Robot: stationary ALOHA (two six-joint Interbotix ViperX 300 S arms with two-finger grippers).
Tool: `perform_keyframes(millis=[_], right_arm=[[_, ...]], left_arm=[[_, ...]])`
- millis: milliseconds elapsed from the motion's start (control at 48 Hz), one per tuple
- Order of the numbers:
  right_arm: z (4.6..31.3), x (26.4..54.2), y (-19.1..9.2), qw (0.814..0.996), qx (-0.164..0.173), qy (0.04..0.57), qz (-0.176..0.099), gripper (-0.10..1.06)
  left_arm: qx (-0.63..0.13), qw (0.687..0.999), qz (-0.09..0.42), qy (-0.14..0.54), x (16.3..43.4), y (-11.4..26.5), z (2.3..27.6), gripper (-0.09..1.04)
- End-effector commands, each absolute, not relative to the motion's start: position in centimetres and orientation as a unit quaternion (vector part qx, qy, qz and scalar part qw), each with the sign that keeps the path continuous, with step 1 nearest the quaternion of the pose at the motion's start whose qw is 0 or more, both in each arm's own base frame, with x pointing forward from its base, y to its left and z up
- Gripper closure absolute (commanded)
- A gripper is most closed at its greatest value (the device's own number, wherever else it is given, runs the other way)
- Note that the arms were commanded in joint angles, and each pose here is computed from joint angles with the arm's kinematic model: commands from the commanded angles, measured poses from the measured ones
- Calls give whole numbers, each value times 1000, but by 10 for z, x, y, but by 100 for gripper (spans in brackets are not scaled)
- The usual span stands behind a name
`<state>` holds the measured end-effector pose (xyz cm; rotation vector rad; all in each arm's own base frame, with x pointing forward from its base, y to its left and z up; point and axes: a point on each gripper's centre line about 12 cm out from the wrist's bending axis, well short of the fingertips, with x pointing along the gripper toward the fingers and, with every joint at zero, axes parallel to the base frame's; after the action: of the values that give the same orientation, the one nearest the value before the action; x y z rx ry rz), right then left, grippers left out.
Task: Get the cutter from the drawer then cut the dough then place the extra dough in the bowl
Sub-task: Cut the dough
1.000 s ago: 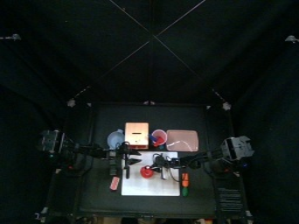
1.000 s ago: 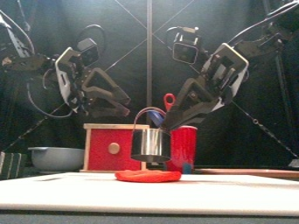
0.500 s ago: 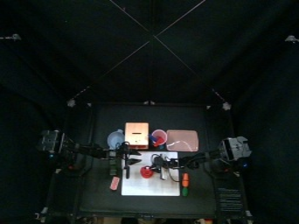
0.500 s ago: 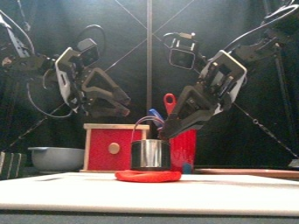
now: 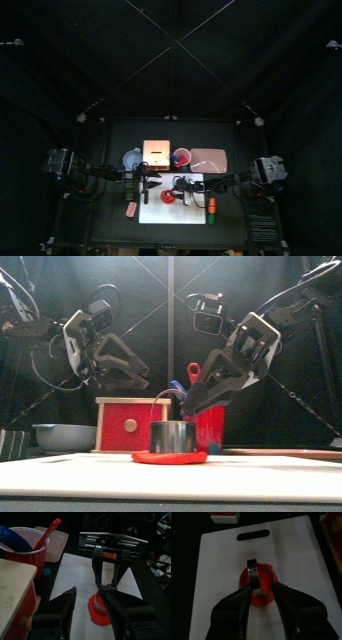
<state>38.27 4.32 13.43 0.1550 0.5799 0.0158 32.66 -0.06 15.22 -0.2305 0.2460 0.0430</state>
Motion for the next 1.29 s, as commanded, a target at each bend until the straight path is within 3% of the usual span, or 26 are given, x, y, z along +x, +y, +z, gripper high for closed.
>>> perform_keyframes(millis=[21,458,625,875,1104,1292], right_arm=[[150,389,47,961,79,263,13,17],[181,378,49,971,68,226,27,17],[190,361,48,975,69,210,30,17],[172,340,54,985,89,146,21,17],[147,342,59,984,94,153,8,17],[134,347,58,985,93,148,-3,17]], left_arm=[[-114,988,19,105,329,-1,162,14],[-111,989,14,99,326,-2,167,14],[-111,989,-1,102,321,-13,162,14],[-86,995,-36,45,315,-46,144,14],[-34,998,22,52,323,-66,114,14],[-26,997,31,59,330,-78,106,15]])
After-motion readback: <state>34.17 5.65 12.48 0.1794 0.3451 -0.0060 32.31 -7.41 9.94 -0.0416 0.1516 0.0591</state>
